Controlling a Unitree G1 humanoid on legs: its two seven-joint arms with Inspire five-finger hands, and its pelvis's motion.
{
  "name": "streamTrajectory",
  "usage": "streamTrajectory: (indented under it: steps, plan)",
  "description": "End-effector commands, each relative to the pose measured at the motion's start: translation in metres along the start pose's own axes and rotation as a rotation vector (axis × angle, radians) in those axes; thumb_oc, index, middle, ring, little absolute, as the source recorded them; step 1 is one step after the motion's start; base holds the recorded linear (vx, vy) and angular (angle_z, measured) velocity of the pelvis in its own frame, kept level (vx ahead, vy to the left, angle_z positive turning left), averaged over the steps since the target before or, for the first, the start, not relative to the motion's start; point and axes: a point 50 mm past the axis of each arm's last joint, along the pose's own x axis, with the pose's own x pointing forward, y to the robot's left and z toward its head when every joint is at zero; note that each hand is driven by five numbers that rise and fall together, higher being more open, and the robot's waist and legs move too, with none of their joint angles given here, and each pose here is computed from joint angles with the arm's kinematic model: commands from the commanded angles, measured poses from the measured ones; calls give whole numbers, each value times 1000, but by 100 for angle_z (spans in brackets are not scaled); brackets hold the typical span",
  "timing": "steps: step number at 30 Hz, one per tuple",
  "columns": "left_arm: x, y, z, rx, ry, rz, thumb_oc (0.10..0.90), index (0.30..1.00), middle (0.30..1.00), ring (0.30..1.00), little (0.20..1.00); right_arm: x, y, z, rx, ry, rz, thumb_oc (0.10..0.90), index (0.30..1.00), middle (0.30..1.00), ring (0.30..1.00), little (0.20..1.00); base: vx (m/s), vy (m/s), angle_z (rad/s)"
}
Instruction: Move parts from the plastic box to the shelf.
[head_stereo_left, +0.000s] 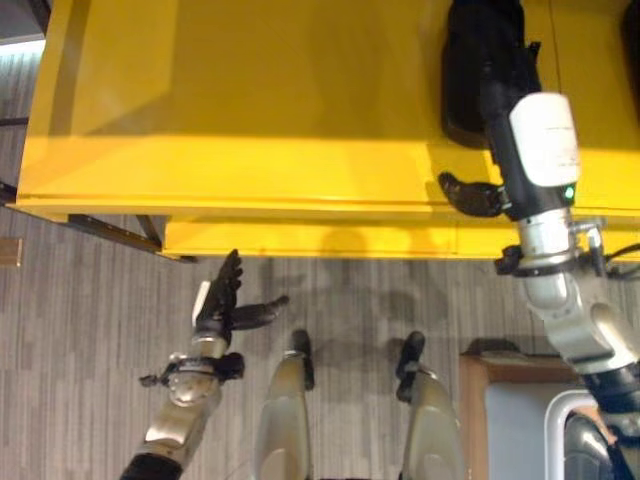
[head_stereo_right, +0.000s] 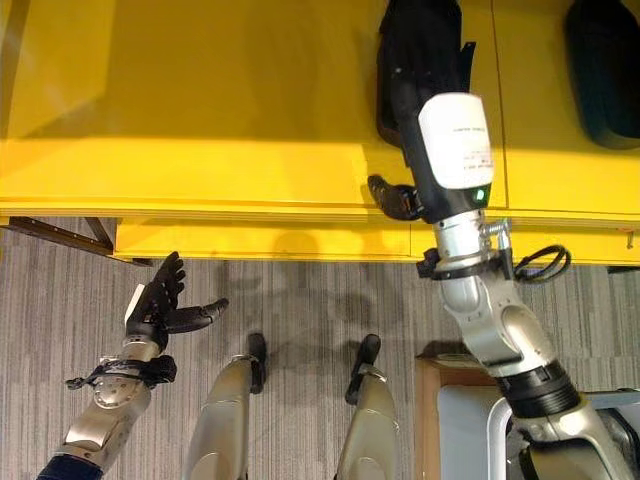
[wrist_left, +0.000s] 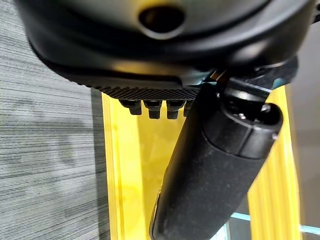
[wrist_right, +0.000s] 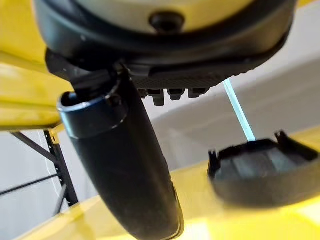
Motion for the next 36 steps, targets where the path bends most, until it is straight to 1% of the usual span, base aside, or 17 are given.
streamTrajectory:
  steps: [1, 8, 9, 10, 13, 14, 17, 21, 24, 26, 27, 29, 31, 32, 33, 35, 36]
  plan:
    - [-10, 7, 35, 24, -197, 16, 900, 1000, 1000, 1000, 1000, 14, -44, 23, 70, -145, -237, 900, 1000, 1000, 1000, 1000, 0, 0, 0]
    - [-21, 14, 58, 60, -297, -32, 900, 1000, 1000, 1000, 1000, -2, -38, 26, 201, -120, -209, 900, 1000, 1000, 1000, 1000, 0, 0, 0]
    - [-23, 15, 61, 63, -312, -45, 900, 1000, 1000, 1000, 1000, -4, -39, 27, 220, -118, -215, 900, 1000, 1000, 1000, 1000, 0, 0, 0]
    - [-27, 16, 69, 69, -338, -95, 900, 1000, 1000, 1000, 1000, -9, -39, 26, 263, -105, -210, 900, 1000, 1000, 1000, 1000, 0, 0, 0]
    - [-30, 20, 75, 73, -360, -108, 900, 1000, 1000, 1000, 1000, -13, -40, 26, 275, -101, -211, 900, 1000, 1000, 1000, 1000, 0, 0, 0]
    - [-35, 21, 83, 41, -380, -160, 900, 1000, 1000, 1000, 1000, -17, -42, 23, 297, -85, -224, 900, 1000, 1000, 1000, 1000, 0, 0, 0]
    - [-40, 23, 97, 9, -418, -232, 900, 1000, 1000, 1000, 1000, -23, -43, 22, 346, -68, -232, 900, 1000, 1000, 1000, 1000, 0, 0, 0]
    - [-44, 27, 113, 14, -466, -286, 900, 1000, 1000, 1000, 1000, -30, -43, 23, 395, -59, -226, 900, 1000, 1000, 1000, 1000, 0, 0, 0]
    - [-46, 30, 125, -54, -505, -319, 900, 1000, 1000, 1000, 1000, -38, -40, 24, 466, -38, -215, 900, 1000, 1000, 1000, 1000, 11, 3, 0]
    - [-47, 29, 128, -110, -519, -338, 900, 1000, 1000, 1000, 1000, -41, -38, 24, 472, -27, -192, 900, 1000, 1000, 1000, 1000, 0, 0, 0]
    - [-47, 30, 133, -155, -551, -330, 900, 1000, 1000, 1000, 1000, -44, -34, 24, 499, -13, -164, 900, 1000, 1000, 1000, 1000, 0, 0, 0]
    - [-47, 30, 136, -184, -566, -331, 900, 1000, 1000, 1000, 1000, -46, -32, 24, 510, -6, -149, 900, 1000, 1000, 1000, 1000, 0, 0, 0]
    - [-46, 31, 137, -204, -595, -294, 900, 1000, 1000, 1000, 1000, -49, -29, 24, 560, 16, -129, 900, 1000, 1000, 1000, 1000, 13, 10, -5]
    - [-42, 31, 139, -200, -634, -238, 900, 1000, 1000, 1000, 1000, -51, -23, 24, 633, 39, -104, 900, 1000, 1000, 1000, 1000, 17, 18, -12]
    - [-42, 31, 139, -200, -635, -237, 900, 1000, 1000, 1000, 1000, -51, -23, 24, 633, 39, -104, 900, 1000, 1000, 1000, 1000, 14, 13, -18]
    - [-37, 27, 137, -206, -645, -198, 900, 1000, 1000, 1000, 1000, -52, -17, 25, 713, 56, -82, 900, 1000, 1000, 1000, 1000, 10, 5, -12]
    - [-34, 26, 138, -179, -660, -164, 900, 1000, 1000, 1000, 1000, -53, -14, 25, 751, 66, -74, 900, 1000, 1000, 1000, 1000, 11, 0, -13]
